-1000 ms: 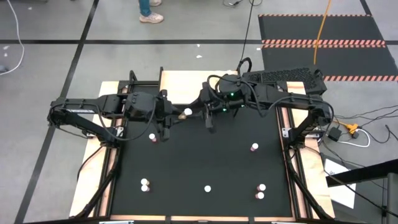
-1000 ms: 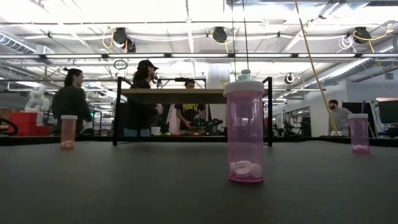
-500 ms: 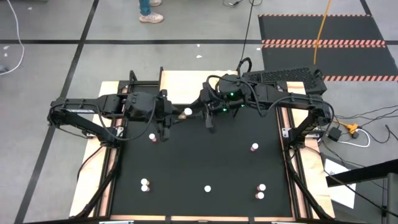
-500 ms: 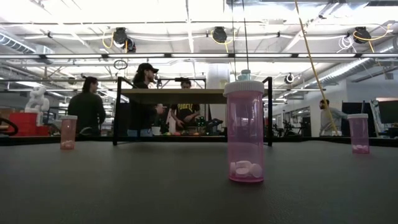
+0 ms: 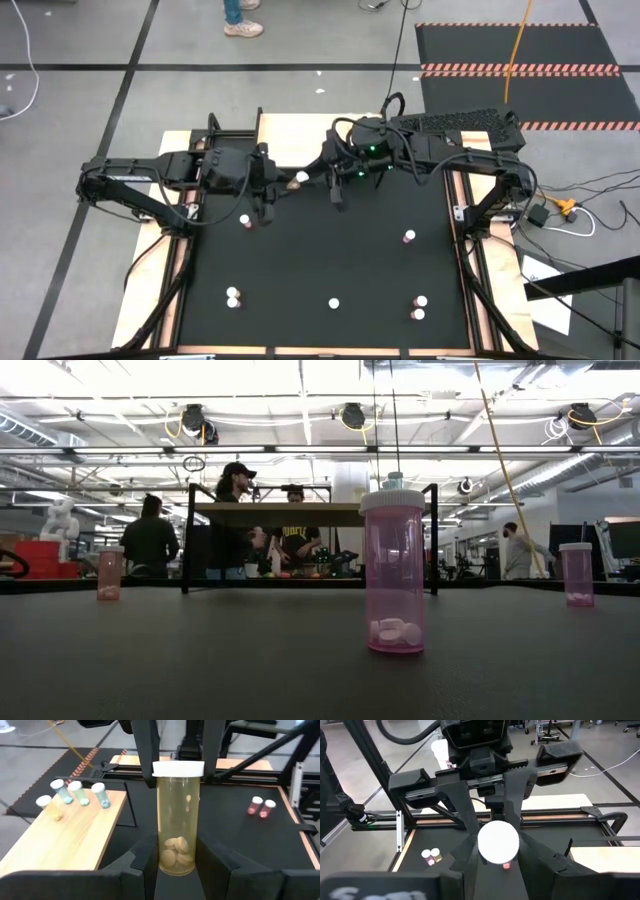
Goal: Pick and place medicine bottles onto shelf by color
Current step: Put the top yellow pill bottle on the shelf aligned with the other yellow pill bottle, then put the yellow pill bottle on the shelf aligned with the other yellow pill bottles
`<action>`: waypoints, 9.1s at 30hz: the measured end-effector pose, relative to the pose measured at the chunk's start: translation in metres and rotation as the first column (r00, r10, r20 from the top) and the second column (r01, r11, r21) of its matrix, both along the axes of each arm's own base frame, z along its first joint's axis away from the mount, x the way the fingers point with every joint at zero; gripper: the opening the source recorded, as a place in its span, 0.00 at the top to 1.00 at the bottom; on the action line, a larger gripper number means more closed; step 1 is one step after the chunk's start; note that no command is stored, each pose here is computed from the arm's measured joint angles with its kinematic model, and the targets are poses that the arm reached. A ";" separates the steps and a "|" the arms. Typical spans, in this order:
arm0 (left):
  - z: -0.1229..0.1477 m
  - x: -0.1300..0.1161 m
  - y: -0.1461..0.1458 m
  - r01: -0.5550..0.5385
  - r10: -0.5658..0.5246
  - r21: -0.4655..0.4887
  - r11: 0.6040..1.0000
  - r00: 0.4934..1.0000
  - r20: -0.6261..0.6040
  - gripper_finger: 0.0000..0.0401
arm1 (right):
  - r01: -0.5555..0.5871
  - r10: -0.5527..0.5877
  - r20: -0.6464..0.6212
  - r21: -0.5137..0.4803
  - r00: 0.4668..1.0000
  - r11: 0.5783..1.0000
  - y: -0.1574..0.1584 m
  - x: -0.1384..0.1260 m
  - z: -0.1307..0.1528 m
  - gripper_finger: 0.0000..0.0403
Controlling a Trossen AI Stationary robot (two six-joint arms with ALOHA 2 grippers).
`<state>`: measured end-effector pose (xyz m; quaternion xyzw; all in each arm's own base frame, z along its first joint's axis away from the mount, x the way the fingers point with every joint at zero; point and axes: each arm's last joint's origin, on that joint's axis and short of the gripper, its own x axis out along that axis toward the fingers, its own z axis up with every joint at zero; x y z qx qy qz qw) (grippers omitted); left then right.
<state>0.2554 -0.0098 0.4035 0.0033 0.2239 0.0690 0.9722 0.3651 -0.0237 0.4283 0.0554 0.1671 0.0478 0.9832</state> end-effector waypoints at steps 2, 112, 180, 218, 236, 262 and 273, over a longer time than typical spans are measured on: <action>0.000 0.000 0.001 -0.044 0.044 -0.004 0.999 0.999 -0.001 0.70 | 0.008 -0.008 -0.004 0.002 1.000 1.000 -0.003 0.000 0.000 0.71; -0.021 -0.017 0.041 -0.380 0.362 -0.043 0.924 0.905 -0.223 0.23 | 0.444 -0.476 -0.550 -0.202 0.686 0.873 -0.170 -0.056 -0.114 0.71; -0.013 -0.008 -0.011 -0.045 0.021 -0.185 0.982 0.991 -0.130 0.23 | 0.411 -0.431 -0.158 -0.146 0.888 0.900 0.066 -0.090 -0.013 0.44; -0.041 -0.059 -0.049 -0.466 0.291 -0.245 0.850 0.805 -0.517 0.23 | 0.125 -0.200 -0.529 -0.175 0.825 0.977 0.176 -0.040 -0.119 0.49; -0.065 -0.106 -0.156 -0.707 0.376 -0.455 0.541 0.688 -0.621 0.23 | -0.219 0.230 -0.217 0.073 0.949 0.973 0.126 0.022 -0.128 0.49; -0.125 -0.151 -0.257 -0.560 0.214 -0.317 0.766 0.687 -0.695 0.23 | -0.358 0.358 0.088 -0.021 0.930 0.934 0.145 0.176 -0.194 0.50; -0.186 -0.152 -0.252 -0.629 0.334 -0.251 0.736 0.660 -0.673 0.23 | -0.307 0.309 0.031 -0.047 0.951 0.950 0.145 0.194 -0.266 0.42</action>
